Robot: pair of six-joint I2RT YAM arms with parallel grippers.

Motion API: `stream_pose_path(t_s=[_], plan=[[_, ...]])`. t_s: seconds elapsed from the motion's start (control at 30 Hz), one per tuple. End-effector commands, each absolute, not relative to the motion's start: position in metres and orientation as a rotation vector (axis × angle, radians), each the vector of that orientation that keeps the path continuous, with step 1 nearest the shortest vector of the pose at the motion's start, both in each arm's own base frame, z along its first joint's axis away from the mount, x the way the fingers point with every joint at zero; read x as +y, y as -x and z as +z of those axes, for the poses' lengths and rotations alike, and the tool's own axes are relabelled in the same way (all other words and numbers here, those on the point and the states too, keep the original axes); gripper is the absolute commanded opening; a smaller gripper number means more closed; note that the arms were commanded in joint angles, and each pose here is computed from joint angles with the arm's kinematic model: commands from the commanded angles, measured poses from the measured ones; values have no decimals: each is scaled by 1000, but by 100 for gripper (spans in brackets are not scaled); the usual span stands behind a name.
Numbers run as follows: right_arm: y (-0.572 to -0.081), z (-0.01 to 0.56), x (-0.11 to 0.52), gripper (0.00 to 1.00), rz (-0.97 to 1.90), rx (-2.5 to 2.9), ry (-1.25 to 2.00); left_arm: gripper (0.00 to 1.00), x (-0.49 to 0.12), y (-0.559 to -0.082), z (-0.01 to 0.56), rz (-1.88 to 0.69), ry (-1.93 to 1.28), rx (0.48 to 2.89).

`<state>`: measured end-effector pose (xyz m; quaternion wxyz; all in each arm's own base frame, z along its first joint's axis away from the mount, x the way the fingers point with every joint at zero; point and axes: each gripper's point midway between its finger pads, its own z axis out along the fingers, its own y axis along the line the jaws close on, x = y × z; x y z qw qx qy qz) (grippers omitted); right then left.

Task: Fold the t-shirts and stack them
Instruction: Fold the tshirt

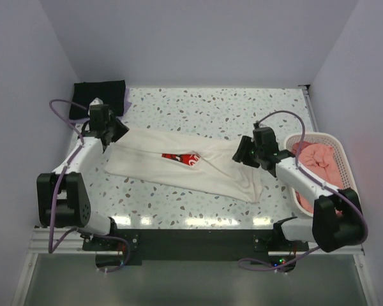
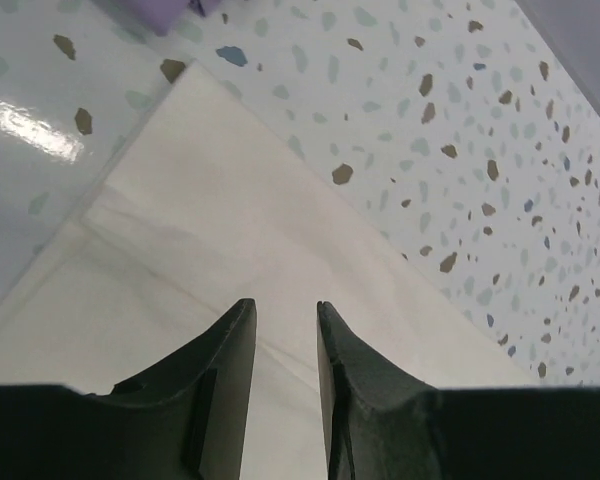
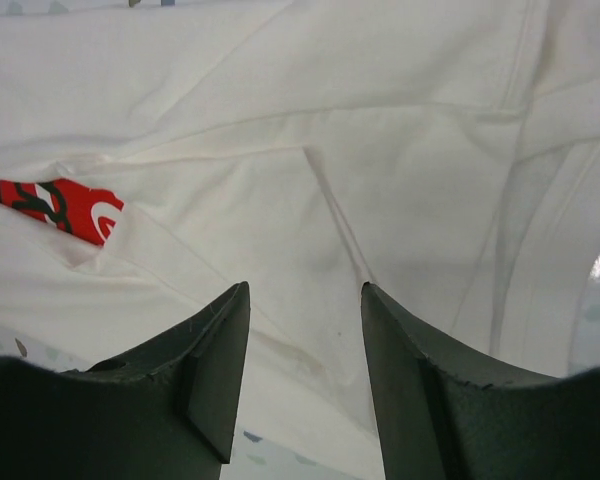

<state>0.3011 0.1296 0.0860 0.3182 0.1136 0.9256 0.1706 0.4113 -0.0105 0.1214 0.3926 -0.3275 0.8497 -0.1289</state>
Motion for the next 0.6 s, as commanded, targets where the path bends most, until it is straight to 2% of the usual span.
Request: stream_pose_path(t_s=[0.0,0.27,0.57], plan=[[-349,104,140,52,458,2298,-262,36,-35,-392,152,-420,645,2159],[-378,74,154,52,432,2297,-243,36,-46,-361,181,-466,436,2110],[-374,54,177,49,420,2319,-187,37,-43,-343,188,-431,359,2052]])
